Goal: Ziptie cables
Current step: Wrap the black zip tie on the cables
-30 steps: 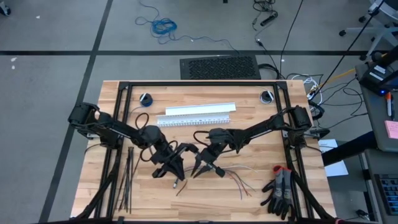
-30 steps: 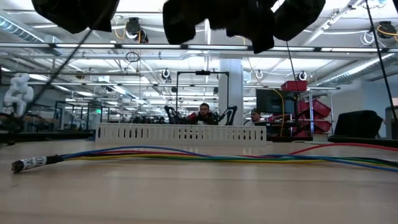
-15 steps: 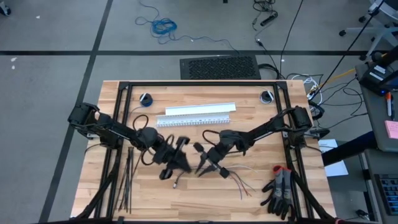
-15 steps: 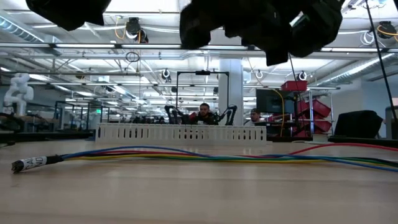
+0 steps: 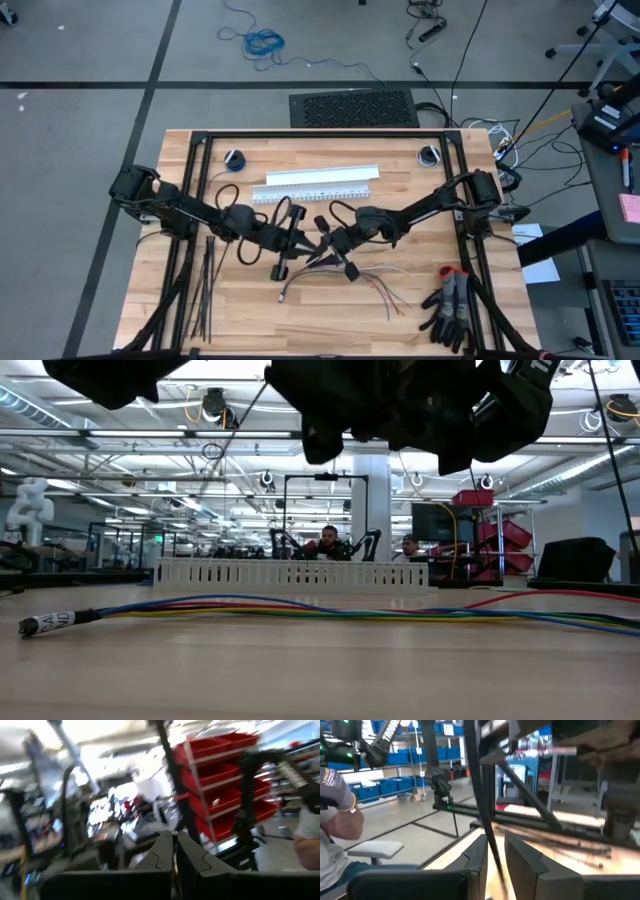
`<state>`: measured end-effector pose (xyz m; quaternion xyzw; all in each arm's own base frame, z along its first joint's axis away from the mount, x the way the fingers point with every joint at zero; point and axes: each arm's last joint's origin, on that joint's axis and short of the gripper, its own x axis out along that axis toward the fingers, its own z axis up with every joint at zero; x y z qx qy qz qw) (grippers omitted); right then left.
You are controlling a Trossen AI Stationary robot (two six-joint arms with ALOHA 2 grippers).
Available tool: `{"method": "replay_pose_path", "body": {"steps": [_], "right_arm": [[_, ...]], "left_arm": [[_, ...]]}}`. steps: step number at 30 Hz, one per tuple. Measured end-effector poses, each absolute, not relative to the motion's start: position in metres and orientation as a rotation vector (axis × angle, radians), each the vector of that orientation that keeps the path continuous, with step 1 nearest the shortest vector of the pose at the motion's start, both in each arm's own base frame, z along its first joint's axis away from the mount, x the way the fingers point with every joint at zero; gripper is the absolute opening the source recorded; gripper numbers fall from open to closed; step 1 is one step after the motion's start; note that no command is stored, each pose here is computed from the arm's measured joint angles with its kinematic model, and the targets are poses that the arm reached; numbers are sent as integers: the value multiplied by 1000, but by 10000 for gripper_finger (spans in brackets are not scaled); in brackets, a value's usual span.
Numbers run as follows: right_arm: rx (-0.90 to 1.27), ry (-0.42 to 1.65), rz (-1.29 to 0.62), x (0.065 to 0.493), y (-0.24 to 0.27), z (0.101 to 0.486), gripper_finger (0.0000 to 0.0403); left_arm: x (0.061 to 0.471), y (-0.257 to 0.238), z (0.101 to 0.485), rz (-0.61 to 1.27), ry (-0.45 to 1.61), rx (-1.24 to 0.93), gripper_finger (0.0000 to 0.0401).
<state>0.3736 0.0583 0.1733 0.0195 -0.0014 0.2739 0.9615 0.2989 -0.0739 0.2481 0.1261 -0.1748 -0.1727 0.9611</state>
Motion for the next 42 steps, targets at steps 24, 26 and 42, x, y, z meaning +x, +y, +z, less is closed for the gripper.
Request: {"method": "replay_pose_path", "body": {"steps": [24,26,42], "right_arm": [[-453,347,-454,336,95,192,59],[-432,307,-479,339,89,197,59],[-219,227,-91,355,55,199,59]], "left_arm": [[296,-69,224,520,-94,-203,10],[296,-69,224,520,-94,-203,10],[296,-79,225,365,-68,-112,10]]}}
